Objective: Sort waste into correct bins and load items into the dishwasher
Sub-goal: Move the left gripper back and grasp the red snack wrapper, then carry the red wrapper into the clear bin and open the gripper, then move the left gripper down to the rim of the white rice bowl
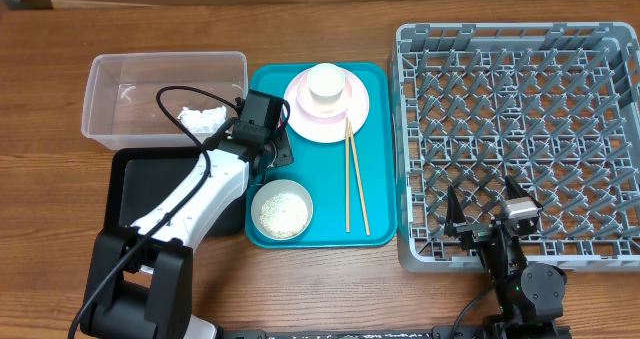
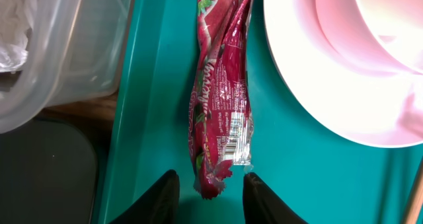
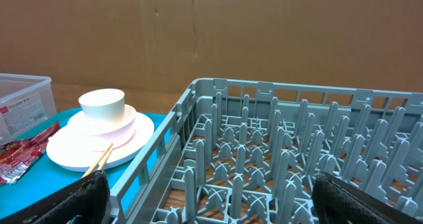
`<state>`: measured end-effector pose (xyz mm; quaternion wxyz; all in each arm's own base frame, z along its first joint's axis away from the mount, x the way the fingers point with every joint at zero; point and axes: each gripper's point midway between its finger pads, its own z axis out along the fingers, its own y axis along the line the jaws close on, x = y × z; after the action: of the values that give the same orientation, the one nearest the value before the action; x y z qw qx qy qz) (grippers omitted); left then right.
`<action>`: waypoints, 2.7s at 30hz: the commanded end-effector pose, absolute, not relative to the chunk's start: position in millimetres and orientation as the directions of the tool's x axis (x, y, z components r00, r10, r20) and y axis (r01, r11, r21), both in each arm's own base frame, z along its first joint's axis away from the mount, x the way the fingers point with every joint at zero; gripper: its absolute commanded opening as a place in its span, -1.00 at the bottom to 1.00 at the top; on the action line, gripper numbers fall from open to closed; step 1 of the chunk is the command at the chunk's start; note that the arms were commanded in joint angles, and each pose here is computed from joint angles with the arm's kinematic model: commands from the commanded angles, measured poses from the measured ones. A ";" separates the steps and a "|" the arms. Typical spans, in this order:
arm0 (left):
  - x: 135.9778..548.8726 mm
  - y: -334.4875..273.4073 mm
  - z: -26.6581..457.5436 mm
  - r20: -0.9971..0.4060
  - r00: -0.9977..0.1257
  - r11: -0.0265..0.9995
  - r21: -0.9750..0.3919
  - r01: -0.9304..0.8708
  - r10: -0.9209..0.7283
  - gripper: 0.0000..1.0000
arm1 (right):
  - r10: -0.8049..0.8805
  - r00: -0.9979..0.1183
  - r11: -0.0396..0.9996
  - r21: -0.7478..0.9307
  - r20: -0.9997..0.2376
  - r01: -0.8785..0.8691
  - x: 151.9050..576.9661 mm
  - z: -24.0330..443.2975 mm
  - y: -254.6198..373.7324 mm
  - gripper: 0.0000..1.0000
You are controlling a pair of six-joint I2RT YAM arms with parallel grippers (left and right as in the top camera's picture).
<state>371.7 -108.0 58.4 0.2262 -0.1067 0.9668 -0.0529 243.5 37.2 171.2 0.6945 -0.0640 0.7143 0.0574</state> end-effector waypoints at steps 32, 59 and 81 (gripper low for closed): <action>391.4 -121.1 154.5 -0.592 -0.765 0.954 -0.286 -0.095 -0.254 -0.92 | -0.011 -0.021 0.986 -0.007 -1.000 -0.165 243.9 169.9 35.9 1.00; 399.2 14.6 129.7 -0.585 -0.686 0.883 -0.121 -0.453 -0.432 1.00 | -0.011 -0.021 0.986 -0.007 -1.000 -0.165 243.9 169.9 35.9 1.00; 239.2 -140.2 213.8 -0.200 -0.951 0.807 -0.586 -0.078 -0.237 1.00 | -0.011 -0.022 0.986 -0.007 -1.000 -0.165 243.9 169.9 35.9 1.00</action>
<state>249.6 -125.9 202.8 0.1443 -0.0979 0.9468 -0.2703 243.5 37.3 171.2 0.6945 -0.0641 0.7143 0.0578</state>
